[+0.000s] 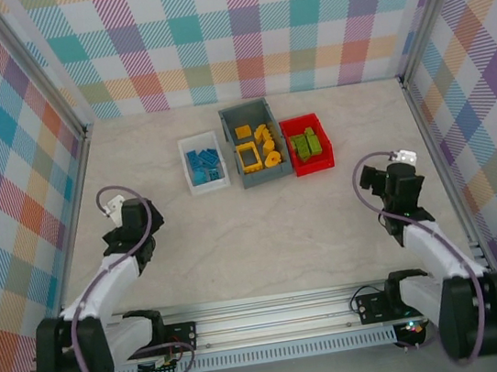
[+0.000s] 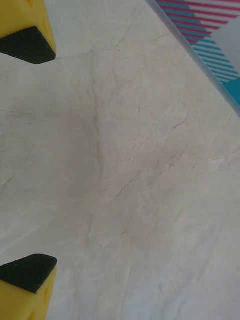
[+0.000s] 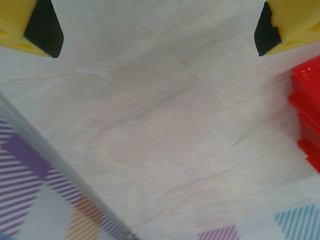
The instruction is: Sort the legos into containers by color
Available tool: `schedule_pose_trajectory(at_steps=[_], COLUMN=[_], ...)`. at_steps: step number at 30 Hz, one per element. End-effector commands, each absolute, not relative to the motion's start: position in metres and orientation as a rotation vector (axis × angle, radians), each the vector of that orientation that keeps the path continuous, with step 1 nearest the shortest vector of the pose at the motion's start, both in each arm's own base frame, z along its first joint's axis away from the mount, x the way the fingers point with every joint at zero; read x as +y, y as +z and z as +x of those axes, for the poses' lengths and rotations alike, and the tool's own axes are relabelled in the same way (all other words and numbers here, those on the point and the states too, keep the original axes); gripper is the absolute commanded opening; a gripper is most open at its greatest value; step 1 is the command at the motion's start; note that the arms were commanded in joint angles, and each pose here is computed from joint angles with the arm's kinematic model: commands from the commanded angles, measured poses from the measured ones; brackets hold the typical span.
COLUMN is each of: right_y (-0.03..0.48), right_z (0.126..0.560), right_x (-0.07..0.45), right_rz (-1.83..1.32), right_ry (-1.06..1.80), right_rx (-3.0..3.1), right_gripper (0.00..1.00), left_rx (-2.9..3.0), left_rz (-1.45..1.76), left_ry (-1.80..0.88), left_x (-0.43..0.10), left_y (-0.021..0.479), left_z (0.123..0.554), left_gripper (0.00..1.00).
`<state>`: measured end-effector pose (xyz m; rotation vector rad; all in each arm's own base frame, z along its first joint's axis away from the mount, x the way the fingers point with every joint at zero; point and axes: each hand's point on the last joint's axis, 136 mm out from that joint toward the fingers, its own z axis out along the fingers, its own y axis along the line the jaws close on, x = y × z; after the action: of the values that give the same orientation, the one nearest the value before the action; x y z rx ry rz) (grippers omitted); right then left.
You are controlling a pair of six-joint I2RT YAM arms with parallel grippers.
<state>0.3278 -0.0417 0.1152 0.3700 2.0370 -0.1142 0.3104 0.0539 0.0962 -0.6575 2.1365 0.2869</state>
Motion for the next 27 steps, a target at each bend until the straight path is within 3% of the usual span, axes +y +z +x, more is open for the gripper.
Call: schedule_pose_trajectory(at_steps=[1,10,17,27], right_y=[0.136,0.098,0.096,0.091], right_z=[0.368,0.386,0.386,0.396], right_x=[-0.020,0.003,0.015,0.012], right_rz=[0.244,0.075,-0.004,0.023], right_ry=[0.024,0.102,0.140,0.094], right_rx=[1.910,1.913,1.889,1.956], right_gripper=[1.00,1.00,1.00,1.00], left_rx=[2.058,2.074,1.928,1.962], left_rz=[-0.538,-0.396,-0.117,-0.199], left_ry=[0.202,0.134,0.117,0.085], left_x=[0.050,0.040,-0.008,0.006], left_y=[0.108,0.087,0.084,0.081], left_z=[0.359,0.403,0.390,0.394], left_gripper=[1.00,1.00,1.00,1.00])
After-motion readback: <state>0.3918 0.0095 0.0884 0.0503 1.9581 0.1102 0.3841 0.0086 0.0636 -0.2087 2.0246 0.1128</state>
